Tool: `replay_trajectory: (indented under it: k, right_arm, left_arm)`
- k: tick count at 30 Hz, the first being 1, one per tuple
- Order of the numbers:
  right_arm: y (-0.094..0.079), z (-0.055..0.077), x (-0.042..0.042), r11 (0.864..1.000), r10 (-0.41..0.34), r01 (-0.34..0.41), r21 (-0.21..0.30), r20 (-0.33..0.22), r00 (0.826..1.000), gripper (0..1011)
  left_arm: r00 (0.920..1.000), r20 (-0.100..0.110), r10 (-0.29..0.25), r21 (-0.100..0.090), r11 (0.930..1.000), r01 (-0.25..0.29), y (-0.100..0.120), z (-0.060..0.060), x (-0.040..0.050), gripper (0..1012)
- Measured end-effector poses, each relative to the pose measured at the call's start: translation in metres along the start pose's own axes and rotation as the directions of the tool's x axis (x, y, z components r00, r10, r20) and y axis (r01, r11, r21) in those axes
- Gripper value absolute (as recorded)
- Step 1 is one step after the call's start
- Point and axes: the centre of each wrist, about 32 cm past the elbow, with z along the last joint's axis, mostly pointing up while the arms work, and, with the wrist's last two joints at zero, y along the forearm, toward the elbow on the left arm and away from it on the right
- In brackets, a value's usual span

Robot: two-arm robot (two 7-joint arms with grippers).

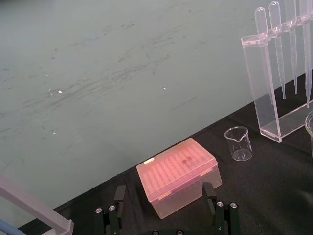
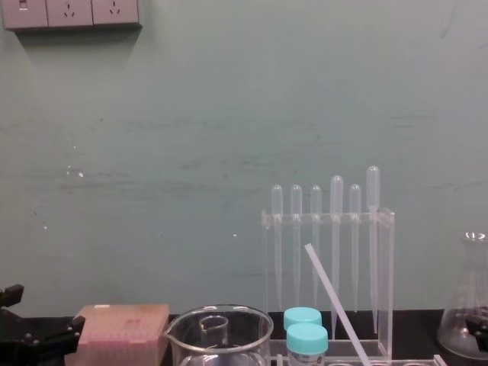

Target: Pick up the stirring rod with one hand, then place it down.

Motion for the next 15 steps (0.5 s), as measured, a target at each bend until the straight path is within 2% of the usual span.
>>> replay_trajectory:
  k: [15]
  right_arm:
    - [0.0, 0.0, 0.0, 1.0, 0.0, 0.0, 0.0, 0.0, 1.0, 1000]
  left_arm:
    - [1.0, 0.0, 0.0, 0.0, 1.0, 0.0, 0.0, 0.0, 0.0, 1000]
